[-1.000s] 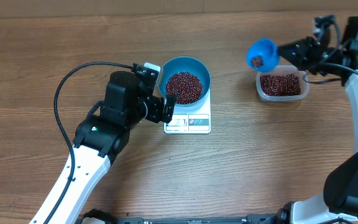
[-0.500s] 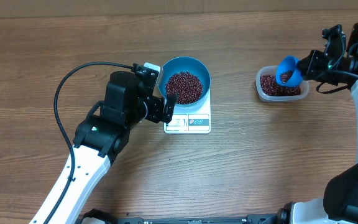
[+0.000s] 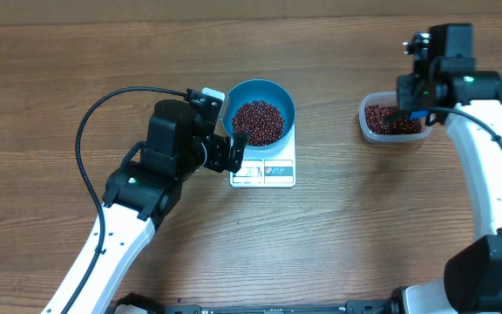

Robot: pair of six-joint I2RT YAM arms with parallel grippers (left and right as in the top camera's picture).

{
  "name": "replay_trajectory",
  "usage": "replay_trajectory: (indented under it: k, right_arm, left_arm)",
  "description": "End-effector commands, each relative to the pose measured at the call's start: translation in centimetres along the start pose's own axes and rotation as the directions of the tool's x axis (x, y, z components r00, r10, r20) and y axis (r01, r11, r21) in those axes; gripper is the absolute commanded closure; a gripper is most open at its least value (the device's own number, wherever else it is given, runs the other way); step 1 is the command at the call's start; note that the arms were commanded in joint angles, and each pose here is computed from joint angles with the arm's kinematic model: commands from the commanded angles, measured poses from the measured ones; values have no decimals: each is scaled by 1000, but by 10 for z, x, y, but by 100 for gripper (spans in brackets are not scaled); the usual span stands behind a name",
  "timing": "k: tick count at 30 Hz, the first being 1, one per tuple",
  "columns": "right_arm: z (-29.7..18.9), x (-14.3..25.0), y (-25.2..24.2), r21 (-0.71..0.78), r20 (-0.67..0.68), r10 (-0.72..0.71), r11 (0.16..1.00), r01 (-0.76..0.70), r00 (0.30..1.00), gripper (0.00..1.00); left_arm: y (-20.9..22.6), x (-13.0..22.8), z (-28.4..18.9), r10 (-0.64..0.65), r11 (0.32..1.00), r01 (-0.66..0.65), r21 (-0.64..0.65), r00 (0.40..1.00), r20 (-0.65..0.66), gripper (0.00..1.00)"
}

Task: Scoop item into bowl and weigh 150g on scale
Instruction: 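Move the scoop right and lower it back into the bean tub, then lay the blue scoop down in the tub with the right gripper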

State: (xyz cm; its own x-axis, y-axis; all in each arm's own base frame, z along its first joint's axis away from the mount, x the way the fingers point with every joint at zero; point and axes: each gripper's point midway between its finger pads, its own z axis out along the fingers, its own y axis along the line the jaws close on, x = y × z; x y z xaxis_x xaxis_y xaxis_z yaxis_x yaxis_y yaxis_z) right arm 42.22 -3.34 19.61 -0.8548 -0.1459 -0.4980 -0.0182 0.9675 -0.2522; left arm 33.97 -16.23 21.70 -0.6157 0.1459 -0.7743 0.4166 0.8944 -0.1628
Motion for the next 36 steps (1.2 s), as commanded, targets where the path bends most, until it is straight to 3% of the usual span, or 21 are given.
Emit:
replay_trajectory:
  k: [1, 8, 12, 16, 20, 24, 30, 32, 36]
  right_arm:
    - [-25, -16, -18, 181, 52, -54, 982, 44, 997, 96]
    - [-28, -21, -8, 178, 78, -25, 984, 11, 997, 96]
    - [-27, -21, -7, 149, 101, 118, 980, -133, 988, 96]
    - [-25, -23, 14, -1, 99, 332, 943, -334, 938, 96]
    - [-20, -17, 19, -57, 47, 588, 809, -585, 808, 96]
    - [-8, -1, 17, -29, 3, 796, 605, -796, 605, 96]
    - [8, 23, 12, 47, 0, 952, 307, -950, 308, 96]
    - [11, 27, 11, 56, 8, 965, 261, -964, 261, 96]
    - [18, 24, 13, 29, 18, 967, 252, -967, 252, 96]
  left_arm:
    - [-1, -11, -3, 35, 999, -35, -1, 999, 25, 1]
    - [-1, -11, -3, 34, 999, -34, -1, 999, 24, 1]
    - [-1, -11, -3, 34, 999, -34, -1, 999, 24, 0]
    - [-1, -11, -3, 34, 999, -34, 0, 999, 25, 0]
    - [-1, -11, -3, 34, 999, -34, 0, 999, 24, 0]
    - [-1, -10, -3, 33, 999, -33, 0, 999, 23, 0]
    - [-1, -10, -3, 34, 999, -34, -1, 999, 22, 1]
    - [-1, -10, -3, 34, 999, -34, -1, 999, 22, 0]
    - [-1, -11, -3, 34, 999, -34, -1, 999, 24, 0]
